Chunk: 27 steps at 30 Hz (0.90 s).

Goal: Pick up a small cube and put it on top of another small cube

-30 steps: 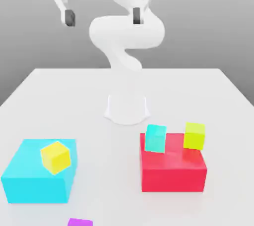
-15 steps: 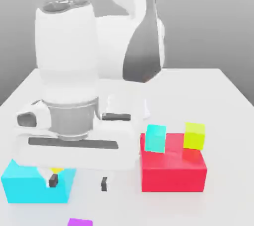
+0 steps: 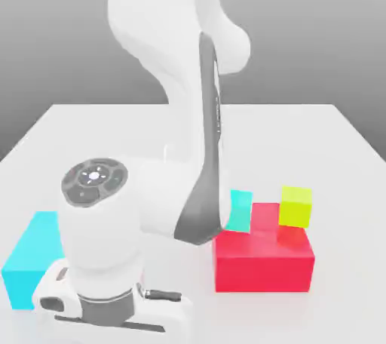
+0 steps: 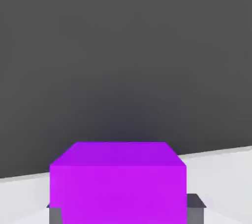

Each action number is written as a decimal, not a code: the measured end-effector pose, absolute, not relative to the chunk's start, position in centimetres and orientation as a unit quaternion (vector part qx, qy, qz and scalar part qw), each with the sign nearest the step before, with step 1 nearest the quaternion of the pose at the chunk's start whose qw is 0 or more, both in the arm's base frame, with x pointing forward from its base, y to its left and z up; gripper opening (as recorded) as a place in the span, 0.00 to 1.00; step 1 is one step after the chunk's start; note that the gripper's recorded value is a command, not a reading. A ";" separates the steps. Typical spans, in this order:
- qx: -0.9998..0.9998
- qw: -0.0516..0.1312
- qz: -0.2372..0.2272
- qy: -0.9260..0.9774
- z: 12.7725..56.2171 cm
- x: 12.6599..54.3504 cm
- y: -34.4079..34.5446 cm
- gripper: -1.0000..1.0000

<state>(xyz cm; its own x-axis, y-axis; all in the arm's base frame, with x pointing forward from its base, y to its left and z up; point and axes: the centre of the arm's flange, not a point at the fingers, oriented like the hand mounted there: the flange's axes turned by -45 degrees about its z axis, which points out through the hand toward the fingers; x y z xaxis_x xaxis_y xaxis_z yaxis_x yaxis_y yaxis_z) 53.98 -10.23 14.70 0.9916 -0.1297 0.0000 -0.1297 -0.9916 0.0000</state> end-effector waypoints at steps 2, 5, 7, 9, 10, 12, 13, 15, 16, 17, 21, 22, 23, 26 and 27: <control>0.998 0.000 0.000 -0.065 17.3 54.0 -10.2 0.00; 1.000 -0.003 0.000 -0.013 20.8 53.4 -7.5 0.00; 0.999 -0.006 0.000 0.053 22.7 52.5 -4.2 0.00; 0.992 -0.009 0.000 0.122 24.5 51.2 -0.9 0.00; 0.988 -0.010 0.000 0.157 25.3 50.4 0.6 0.00; 0.973 -0.012 0.000 0.232 26.8 48.7 4.2 0.00; 0.962 -0.012 0.000 0.271 27.5 47.7 6.2 0.00; 0.938 -0.013 0.000 0.345 28.8 45.4 9.4 0.00; 0.926 -0.013 0.000 0.376 29.4 44.3 10.5 0.00; 0.914 -0.013 0.000 0.406 30.0 43.2 11.3 0.00; 0.851 -0.011 0.000 0.525 31.8 38.3 14.7 0.00; 0.832 -0.010 0.000 0.555 32.2 37.0 15.5 0.00; 0.812 -0.009 0.000 0.584 32.5 35.7 16.3 0.00; 0.745 -0.005 0.000 0.667 33.3 31.6 18.2 0.00; 0.720 -0.003 0.000 0.694 33.5 30.2 18.7 0.00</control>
